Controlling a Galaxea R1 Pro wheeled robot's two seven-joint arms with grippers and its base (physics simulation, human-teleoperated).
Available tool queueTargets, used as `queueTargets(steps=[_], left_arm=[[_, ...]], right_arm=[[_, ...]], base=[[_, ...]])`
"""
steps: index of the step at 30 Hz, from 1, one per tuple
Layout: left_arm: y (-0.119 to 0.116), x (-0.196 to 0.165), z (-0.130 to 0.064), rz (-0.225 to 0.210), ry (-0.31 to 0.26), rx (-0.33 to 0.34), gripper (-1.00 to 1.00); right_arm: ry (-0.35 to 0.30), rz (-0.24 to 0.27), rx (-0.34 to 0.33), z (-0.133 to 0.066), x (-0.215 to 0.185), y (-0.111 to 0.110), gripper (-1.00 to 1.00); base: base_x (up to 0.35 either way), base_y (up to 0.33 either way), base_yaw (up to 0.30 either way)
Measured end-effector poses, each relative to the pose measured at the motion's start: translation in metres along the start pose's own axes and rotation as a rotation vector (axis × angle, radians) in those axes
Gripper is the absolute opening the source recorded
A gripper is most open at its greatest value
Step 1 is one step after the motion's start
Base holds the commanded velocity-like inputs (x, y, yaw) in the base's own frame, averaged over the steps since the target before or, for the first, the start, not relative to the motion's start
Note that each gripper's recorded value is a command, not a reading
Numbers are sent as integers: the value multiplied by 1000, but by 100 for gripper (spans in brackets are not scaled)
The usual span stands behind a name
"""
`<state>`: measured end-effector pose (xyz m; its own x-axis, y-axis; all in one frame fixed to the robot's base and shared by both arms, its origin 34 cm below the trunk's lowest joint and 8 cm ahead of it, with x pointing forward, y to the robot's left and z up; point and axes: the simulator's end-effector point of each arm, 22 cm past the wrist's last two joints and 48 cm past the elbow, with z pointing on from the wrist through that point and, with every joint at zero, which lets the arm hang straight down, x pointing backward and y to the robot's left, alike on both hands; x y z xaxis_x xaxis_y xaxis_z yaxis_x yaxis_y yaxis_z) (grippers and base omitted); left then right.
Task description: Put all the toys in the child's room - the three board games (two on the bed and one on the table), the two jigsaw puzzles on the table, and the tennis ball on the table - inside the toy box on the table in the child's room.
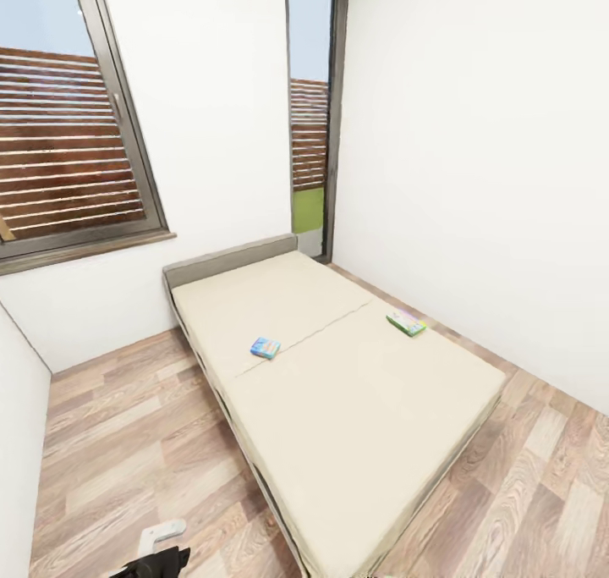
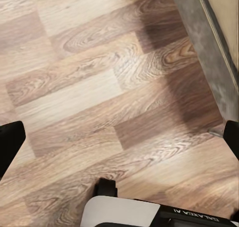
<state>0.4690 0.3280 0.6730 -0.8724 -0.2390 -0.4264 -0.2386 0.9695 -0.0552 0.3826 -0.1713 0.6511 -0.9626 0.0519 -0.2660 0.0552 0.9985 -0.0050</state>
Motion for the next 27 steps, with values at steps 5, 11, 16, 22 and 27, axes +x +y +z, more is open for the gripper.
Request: queueTargets(steps=[5, 11, 16, 22, 27], left_arm=[[0, 0, 0, 0, 0, 0, 100], [0, 0, 0, 0, 0, 0, 100], [0, 0, 0, 0, 0, 0, 100], [0, 0, 0, 0, 0, 0, 100], [0, 0, 0, 0, 0, 0, 100]], right_arm=[[0, 0, 0, 0, 0, 0, 100], [0, 1, 0, 0, 0, 0, 100], [0, 1, 0, 0, 0, 0, 100], [0, 0, 0, 0, 0, 0, 100], [-1, 0, -1, 0, 0, 0, 100]], base=[[8, 2, -278], [85, 39, -278], [41, 18, -278], [8, 23, -278], [2, 148, -278]])
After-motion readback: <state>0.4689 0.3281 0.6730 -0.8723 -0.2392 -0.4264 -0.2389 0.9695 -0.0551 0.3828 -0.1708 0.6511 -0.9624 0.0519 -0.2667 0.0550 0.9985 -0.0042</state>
